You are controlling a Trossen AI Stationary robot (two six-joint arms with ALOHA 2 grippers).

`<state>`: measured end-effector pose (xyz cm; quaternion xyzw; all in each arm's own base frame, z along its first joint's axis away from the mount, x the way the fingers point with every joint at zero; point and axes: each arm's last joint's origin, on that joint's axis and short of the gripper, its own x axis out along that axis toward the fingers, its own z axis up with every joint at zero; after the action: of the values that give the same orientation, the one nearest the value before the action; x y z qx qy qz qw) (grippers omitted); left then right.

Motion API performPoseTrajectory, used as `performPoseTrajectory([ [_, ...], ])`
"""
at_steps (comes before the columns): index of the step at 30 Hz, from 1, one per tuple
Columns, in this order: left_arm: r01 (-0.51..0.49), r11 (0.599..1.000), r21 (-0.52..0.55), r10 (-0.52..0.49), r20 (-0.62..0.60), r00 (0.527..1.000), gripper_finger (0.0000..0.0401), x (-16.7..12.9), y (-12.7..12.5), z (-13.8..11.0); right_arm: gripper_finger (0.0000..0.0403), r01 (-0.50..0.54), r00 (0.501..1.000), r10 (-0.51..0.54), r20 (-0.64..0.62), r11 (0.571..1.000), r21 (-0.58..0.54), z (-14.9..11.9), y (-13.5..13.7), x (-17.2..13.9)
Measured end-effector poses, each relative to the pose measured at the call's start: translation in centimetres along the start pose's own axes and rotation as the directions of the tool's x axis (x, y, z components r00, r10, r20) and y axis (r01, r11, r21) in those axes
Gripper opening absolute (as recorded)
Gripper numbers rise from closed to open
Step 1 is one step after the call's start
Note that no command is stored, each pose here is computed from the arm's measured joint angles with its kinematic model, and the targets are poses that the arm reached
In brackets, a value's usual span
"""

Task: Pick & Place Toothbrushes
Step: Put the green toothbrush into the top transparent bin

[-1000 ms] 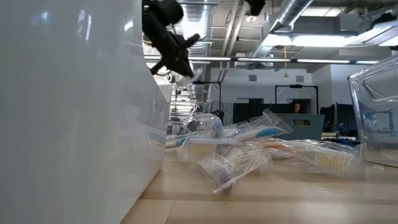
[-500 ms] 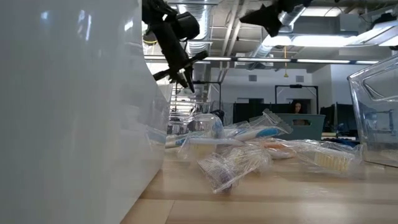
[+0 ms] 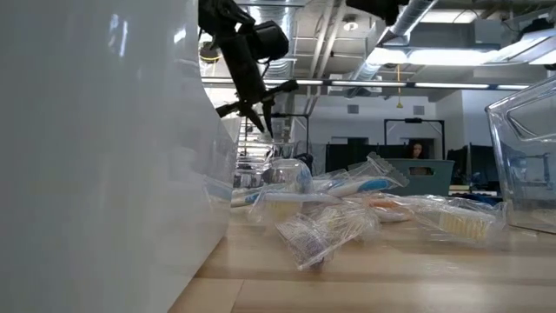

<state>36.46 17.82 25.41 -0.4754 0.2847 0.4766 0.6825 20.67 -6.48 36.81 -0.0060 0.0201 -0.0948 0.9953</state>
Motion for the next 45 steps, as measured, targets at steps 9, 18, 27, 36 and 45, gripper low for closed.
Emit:
performPoseTrajectory([
  [9,-0.025,0.996,-0.083,0.013,-0.142,0.990,0.0008,4.8,1.2,0.6,0.0255,0.057,0.982,-0.044,0.185,0.996,-0.064,0.7,-1.2,1.1],
  [18,-0.038,0.993,-0.114,0.022,-0.139,0.990,0.0009,6.7,1.6,0.7,0.0255,0.087,0.969,-0.069,0.236,0.994,-0.069,0.5,-2.1,2.4],
  [27,-0.052,0.994,-0.098,0.041,-0.109,0.993,0.0010,6.7,1.6,0.8,0.0255,0.133,0.966,-0.117,0.231,0.990,-0.053,0.5,-3.2,2.1],
  [36,-0.060,0.996,-0.066,0.053,-0.109,0.993,0.0010,6.7,1.7,0.8,0.0255,0.134,0.969,-0.122,0.213,0.990,-0.043,0.3,-3.4,2.1],
  [45,-0.076,0.996,-0.056,0.066,-0.160,0.985,0.0010,8.5,1.9,0.0,0.0255,0.134,0.974,-0.124,0.190,0.990,-0.041,0.1,-3.4,2.2],
])
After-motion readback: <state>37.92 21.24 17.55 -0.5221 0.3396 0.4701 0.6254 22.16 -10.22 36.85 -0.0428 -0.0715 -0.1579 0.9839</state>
